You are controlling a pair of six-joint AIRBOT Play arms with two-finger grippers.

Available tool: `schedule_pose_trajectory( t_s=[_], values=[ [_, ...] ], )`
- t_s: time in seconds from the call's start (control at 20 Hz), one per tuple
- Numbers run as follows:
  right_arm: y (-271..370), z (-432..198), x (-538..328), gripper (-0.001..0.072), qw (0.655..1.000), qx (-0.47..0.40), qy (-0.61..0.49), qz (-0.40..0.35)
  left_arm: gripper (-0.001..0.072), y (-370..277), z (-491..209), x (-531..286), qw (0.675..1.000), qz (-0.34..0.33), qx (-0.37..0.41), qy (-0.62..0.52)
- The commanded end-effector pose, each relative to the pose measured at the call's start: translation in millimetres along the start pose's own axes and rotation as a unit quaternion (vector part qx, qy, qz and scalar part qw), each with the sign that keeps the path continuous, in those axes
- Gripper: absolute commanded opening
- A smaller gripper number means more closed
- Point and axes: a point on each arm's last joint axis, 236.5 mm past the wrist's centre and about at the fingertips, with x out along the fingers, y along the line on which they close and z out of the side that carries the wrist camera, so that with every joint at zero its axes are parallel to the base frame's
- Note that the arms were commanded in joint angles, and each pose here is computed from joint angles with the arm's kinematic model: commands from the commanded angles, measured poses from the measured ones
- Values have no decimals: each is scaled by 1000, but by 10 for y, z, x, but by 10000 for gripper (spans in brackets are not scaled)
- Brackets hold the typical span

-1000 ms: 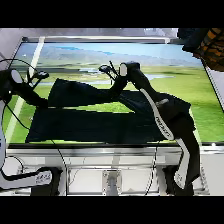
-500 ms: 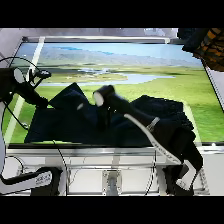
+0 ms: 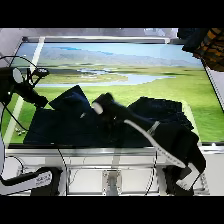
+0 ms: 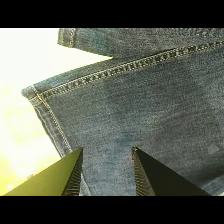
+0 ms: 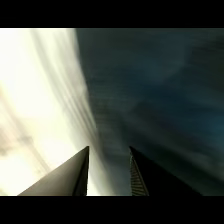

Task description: Fold the clothes and pants, and hang the long-sleeved shirts on hangers.

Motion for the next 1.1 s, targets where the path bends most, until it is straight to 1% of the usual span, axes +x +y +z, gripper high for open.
schedule_pose_trajectory(
  t_s=[0.0, 0.1, 0.2, 0.25, 0.35, 0.5, 0.6, 0.75, 0.8, 0.9, 1.05],
  values=[
    [-960, 51, -290, 344, 990, 93, -98, -44, 355, 33, 52, -4, 1000, 7, -6, -11],
    [-1371, 258, -512, 344, 966, 153, -206, -20, 355, 41, 190, -10, 999, 8, -21, -41],
    [-1456, 656, -866, 345, 921, 191, -335, 51, 355, 78, 403, -38, 994, 11, -62, -87],
    [-1426, 867, -1029, 344, 902, 180, -387, 72, 356, 82, 504, -58, 990, 9, -86, -108],
    [-1398, 1230, -1102, 343, 881, 164, -438, 70, 355, 53, 599, -80, 984, -4, -123, -128],
    [-1328, 1615, -719, 343, 885, 169, -427, 82, 355, 15, 575, -73, 981, -15, -149, -122],
    [-1285, 1811, -461, 342, 886, 184, -411, 114, 355, -24, 524, -61, 983, -21, -148, -110],
    [-1128, 2049, -348, 333, 874, 188, -410, 178, 355, -59, 476, -51, 984, -27, -148, -98],
    [-1075, 2100, -312, 332, 874, 185, -407, 189, 355, -62, 472, -50, 984, -28, -148, -97],
    [-1039, 2170, -230, 309, 874, 191, -403, 195, 355, -63, 472, -50, 984, -28, -148, -97],
    [-1168, 2159, -126, 305, 868, 226, -396, 196, 354, -90, 436, -44, 985, -32, -147, -89]
  ],
)
